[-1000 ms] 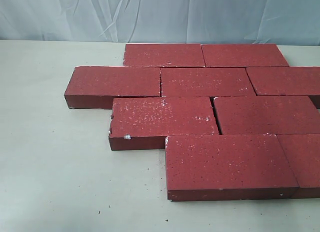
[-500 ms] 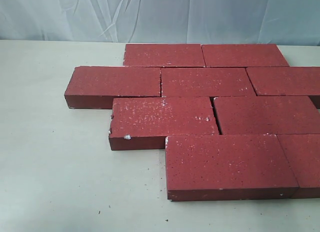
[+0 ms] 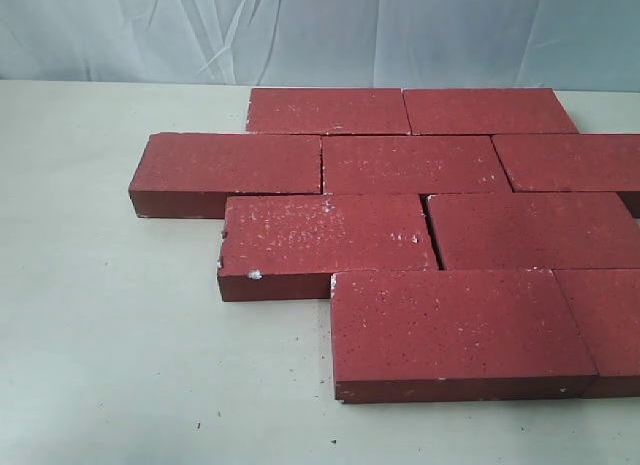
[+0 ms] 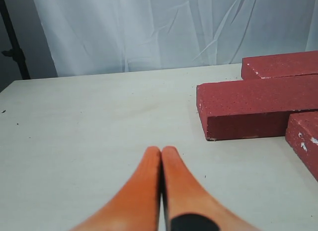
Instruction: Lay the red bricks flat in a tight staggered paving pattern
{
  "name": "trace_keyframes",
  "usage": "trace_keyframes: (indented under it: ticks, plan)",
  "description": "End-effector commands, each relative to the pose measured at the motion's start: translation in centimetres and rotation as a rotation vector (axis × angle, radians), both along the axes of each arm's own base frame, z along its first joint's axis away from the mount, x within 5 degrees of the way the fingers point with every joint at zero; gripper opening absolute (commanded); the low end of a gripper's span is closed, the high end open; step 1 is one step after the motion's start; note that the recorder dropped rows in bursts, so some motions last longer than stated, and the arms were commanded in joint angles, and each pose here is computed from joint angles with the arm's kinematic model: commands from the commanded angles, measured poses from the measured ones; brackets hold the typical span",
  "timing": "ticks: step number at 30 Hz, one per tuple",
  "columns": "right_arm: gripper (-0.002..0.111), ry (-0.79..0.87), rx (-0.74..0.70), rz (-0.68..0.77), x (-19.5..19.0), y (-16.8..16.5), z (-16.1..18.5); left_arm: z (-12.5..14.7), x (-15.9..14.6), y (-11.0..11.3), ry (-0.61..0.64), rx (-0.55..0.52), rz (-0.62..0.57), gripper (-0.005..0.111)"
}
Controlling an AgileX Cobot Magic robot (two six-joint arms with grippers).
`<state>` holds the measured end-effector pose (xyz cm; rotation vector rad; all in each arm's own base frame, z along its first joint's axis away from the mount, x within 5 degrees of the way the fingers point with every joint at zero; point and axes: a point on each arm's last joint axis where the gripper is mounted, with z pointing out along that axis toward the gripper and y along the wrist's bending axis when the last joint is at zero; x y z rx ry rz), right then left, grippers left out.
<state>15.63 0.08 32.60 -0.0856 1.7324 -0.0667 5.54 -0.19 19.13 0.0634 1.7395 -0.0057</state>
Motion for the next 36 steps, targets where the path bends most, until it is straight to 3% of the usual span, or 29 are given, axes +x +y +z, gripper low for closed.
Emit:
trace_keyframes:
  ticks: [1, 19, 36]
  plan:
    - [-0.001, -0.018, -0.033, -0.001, -1.5, -0.1, -1.8, 0.0, 0.0, 0.0, -0.011, -0.004, 0.001, 0.000]
    - [-0.001, -0.113, -0.037, -0.005, -8.8, -0.1, -9.0, 0.0, 0.0, 0.0, -0.011, -0.004, 0.001, 0.000]
    - [-0.001, -0.081, 0.015, -0.018, -10.0, -0.2, -10.0, 0.0, 0.0, 0.0, -0.011, -0.004, 0.001, 0.000]
